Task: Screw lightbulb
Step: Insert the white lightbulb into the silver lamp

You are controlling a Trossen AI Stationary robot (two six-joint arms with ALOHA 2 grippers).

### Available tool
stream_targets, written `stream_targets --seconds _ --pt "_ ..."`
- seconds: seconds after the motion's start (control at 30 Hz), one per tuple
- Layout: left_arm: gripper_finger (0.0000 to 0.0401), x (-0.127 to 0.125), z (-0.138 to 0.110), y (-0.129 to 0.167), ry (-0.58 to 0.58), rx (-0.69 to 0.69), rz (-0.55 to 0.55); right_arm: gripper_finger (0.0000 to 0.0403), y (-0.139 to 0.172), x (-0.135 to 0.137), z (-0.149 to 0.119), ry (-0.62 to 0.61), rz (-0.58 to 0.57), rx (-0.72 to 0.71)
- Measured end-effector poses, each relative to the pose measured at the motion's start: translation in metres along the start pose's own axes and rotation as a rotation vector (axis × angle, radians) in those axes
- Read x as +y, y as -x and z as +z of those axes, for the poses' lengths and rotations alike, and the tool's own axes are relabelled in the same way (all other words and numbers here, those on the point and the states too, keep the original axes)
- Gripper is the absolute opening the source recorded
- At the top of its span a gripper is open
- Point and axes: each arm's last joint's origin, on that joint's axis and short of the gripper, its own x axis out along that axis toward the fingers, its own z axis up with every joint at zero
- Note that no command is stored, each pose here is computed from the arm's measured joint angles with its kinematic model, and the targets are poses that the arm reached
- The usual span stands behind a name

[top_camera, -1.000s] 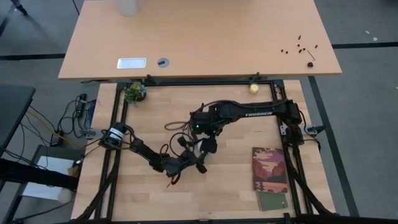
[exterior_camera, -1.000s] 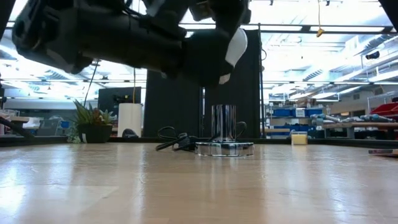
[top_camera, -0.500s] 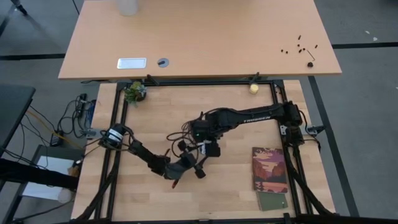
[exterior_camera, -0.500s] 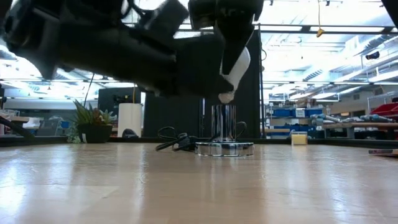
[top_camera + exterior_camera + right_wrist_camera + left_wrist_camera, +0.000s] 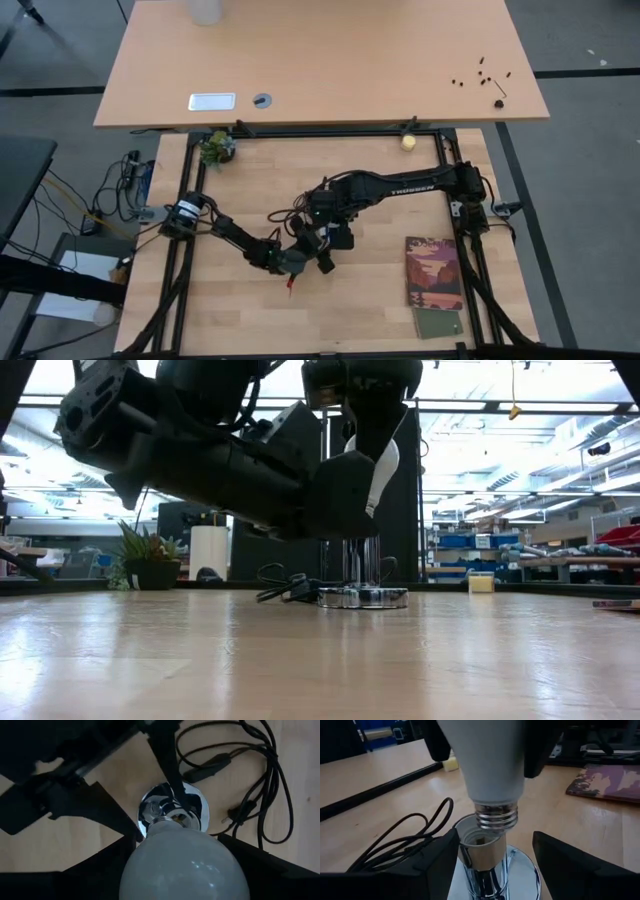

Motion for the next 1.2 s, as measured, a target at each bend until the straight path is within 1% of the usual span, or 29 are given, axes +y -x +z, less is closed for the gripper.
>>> stream_targets --seconds 0.13,0.23,0.4,0.5,0.6,0.8,0.93,1.0,1.1,1.2 --pt "0.0267 0.0 0.002 -0.001 0.012 -0.014 -0.018 0.0279 0.0 -0.002 0.001 0.006 -0.001 -0.01" --pt "0.0267 -0.007 0.005 0.007 -0.001 -0.05 -0.033 0.0279 0.0 -0.006 0.001 0.002 -0.003 -0.009" --pt "0.0266 -0.013 0.007 0.021 -0.041 -0.09 0.065 0.0279 0.0 -0.012 0.001 -0.002 -0.008 -0.001" --pt "0.0267 -0.012 0.007 0.02 -0.016 -0.087 0.063 0.0279 0.0 -0.013 0.0 0.009 -0.009 0.009" --pt "0.0267 -0.009 0.002 0.015 0.009 -0.051 0.046 0.0279 0.0 -0.014 -0.001 0.013 -0.009 0.016" --pt "0.0267 0.002 -0.006 0.003 0.056 0.012 0.089 0.0279 0.0 -0.014 -0.001 0.019 -0.008 0.014" --pt "0.0267 0.007 -0.006 -0.008 0.064 0.051 0.003 0.0279 0.0 -0.014 0.0 0.028 -0.008 0.013" --pt "0.0267 0.011 -0.006 -0.014 0.069 0.06 -0.005 0.0279 0.0 -0.014 0.0 0.03 -0.008 0.013" --pt "0.0267 0.016 -0.009 -0.022 0.07 0.066 0.011 0.0279 -0.006 -0.014 -0.001 0.031 0.004 0.007" --pt "0.0267 0.019 -0.015 -0.03 0.085 0.069 -0.026 0.0279 -0.015 -0.014 -0.005 0.038 0.011 0.032"
